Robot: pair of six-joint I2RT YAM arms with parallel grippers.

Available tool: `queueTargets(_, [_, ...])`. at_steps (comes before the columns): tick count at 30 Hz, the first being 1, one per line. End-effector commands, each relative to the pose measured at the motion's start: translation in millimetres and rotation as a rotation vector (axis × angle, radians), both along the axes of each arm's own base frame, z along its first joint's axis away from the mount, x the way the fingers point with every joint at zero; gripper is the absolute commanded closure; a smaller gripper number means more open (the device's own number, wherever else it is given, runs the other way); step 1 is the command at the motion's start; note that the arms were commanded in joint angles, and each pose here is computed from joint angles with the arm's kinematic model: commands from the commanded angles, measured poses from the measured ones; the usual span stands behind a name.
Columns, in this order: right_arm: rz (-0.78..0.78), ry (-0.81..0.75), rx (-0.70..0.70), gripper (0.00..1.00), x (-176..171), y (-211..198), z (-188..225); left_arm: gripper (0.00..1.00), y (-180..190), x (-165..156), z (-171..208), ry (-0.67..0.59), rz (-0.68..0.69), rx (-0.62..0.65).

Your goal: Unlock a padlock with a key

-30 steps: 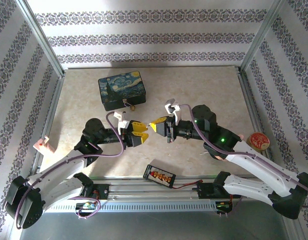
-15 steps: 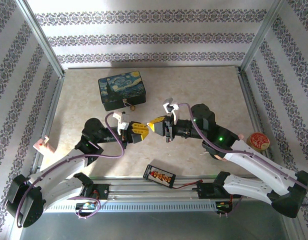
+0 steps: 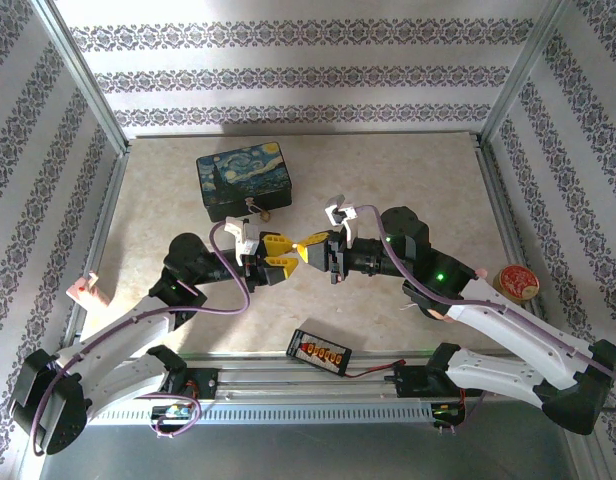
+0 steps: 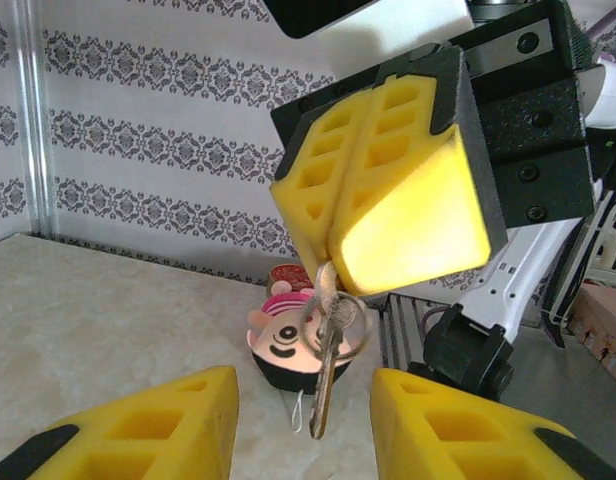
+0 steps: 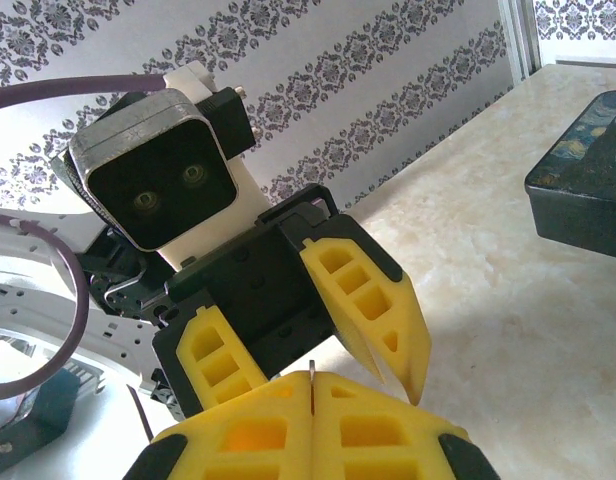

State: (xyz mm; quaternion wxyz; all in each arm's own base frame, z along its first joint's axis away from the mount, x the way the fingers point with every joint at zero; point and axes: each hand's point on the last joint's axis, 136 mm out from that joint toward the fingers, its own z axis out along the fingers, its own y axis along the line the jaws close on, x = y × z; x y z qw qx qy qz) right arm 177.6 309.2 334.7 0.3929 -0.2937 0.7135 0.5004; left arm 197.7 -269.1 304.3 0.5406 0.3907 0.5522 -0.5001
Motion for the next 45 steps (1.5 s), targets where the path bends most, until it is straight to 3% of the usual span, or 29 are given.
queueTargets(1, [0.004, -0.016, 0.030, 1.00, -2, -2, 13, 0.60, 6, 4, 7, -0.033, 0.032, 0.009])
queueTargets(6, [0.005, -0.014, 0.028, 1.00, -2, -2, 12, 0.59, 7, 1, 4, -0.035, 0.012, 0.023])
queueTargets(9, [0.009, -0.013, 0.028, 1.00, -2, -1, 12, 0.49, 6, 0, 4, -0.031, 0.000, 0.030])
queueTargets(18, [0.021, -0.009, 0.017, 1.00, -3, -1, 8, 0.47, 15, 7, 2, -0.024, 0.008, 0.051])
queueTargets(24, [0.032, -0.004, 0.004, 1.00, -3, 1, 4, 0.52, 16, 5, 10, -0.038, -0.032, 0.042])
queueTargets(29, [0.032, 0.003, -0.005, 1.00, -2, 3, 1, 0.58, 13, 0, 11, -0.028, -0.084, 0.046])
queueTargets(34, [0.033, 0.002, -0.003, 1.00, -1, 4, 2, 0.75, 12, -1, 8, -0.012, -0.099, 0.063])
queueTargets(40, [0.031, 0.000, 0.002, 1.00, -2, 4, 5, 0.82, 11, 1, 3, 0.004, -0.101, 0.084])
queueTargets(45, [0.029, 0.000, 0.006, 1.00, -1, 4, 6, 0.97, 11, 2, 2, 0.010, -0.100, 0.092])
